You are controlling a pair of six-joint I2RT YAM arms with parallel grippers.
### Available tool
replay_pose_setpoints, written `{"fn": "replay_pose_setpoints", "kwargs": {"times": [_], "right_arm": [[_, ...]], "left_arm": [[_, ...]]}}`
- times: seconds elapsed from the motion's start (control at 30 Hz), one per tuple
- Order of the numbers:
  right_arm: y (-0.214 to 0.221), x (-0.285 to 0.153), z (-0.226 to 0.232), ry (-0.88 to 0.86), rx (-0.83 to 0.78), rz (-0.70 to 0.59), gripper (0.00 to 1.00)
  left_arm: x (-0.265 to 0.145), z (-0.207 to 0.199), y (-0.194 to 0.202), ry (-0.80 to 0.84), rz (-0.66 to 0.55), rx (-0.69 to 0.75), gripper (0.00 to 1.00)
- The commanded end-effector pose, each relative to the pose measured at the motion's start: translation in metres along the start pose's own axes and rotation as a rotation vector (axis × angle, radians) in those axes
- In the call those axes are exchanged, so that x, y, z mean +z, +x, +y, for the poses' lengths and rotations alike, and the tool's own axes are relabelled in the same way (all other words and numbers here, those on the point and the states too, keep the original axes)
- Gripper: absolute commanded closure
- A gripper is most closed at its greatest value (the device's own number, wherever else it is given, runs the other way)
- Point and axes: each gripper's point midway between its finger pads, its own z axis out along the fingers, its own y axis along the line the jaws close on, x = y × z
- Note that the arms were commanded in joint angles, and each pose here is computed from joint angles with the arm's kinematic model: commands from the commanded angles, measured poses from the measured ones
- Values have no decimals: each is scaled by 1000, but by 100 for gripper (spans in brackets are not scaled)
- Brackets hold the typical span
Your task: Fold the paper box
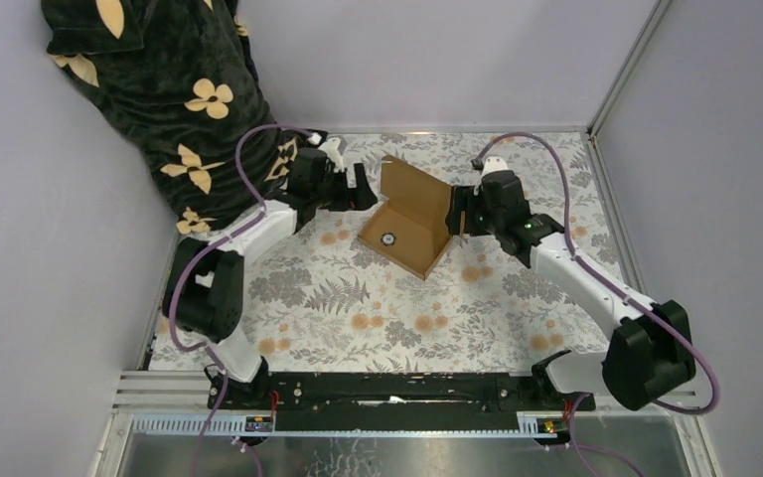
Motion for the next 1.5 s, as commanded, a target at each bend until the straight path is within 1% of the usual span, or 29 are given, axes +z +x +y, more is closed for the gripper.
{"fn": "replay_pose_setpoints", "kwargs": {"times": [0.0, 0.1, 0.17, 0.23, 0.27, 0.43, 0.5, 0.6, 0.8, 1.03, 1.33, 1.47], "right_arm": [[-46, -21, 23, -102, -136, -72, 26], [-45, -12, 14, -65, -206, -16, 32], [-44, -7, 8, -51, -227, 3, 33], [-42, -5, 2, -42, -236, 12, 33], [-42, -4, -2, -38, -236, 11, 33], [-42, 0, -12, -34, -217, 14, 38], [-43, 2, -15, -31, -241, 20, 40], [-44, 3, -17, -31, -243, 27, 47], [-45, 8, -16, -47, -240, 35, 55], [-51, 12, -10, -67, -236, 26, 60], [-58, 15, -8, -71, -237, 26, 68], [-58, 14, -8, -72, -237, 26, 70]], "left_arm": [[22, -33, -41, 199, -56, 199, 3], [40, -35, -46, 238, -36, 267, 4], [49, -33, -55, 237, -46, 307, 4], [55, -24, -53, 230, -19, 322, 4], [56, -22, -56, 232, -25, 328, 5], [54, -16, -69, 292, -65, 328, 5], [54, -17, -71, 317, -64, 333, 6], [56, -17, -73, 327, -71, 339, 7], [56, -23, -71, 379, -71, 337, 9], [53, -27, -70, 401, -72, 339, 11], [52, -27, -68, 410, -72, 340, 12], [52, -27, -68, 412, -71, 339, 13]]}}
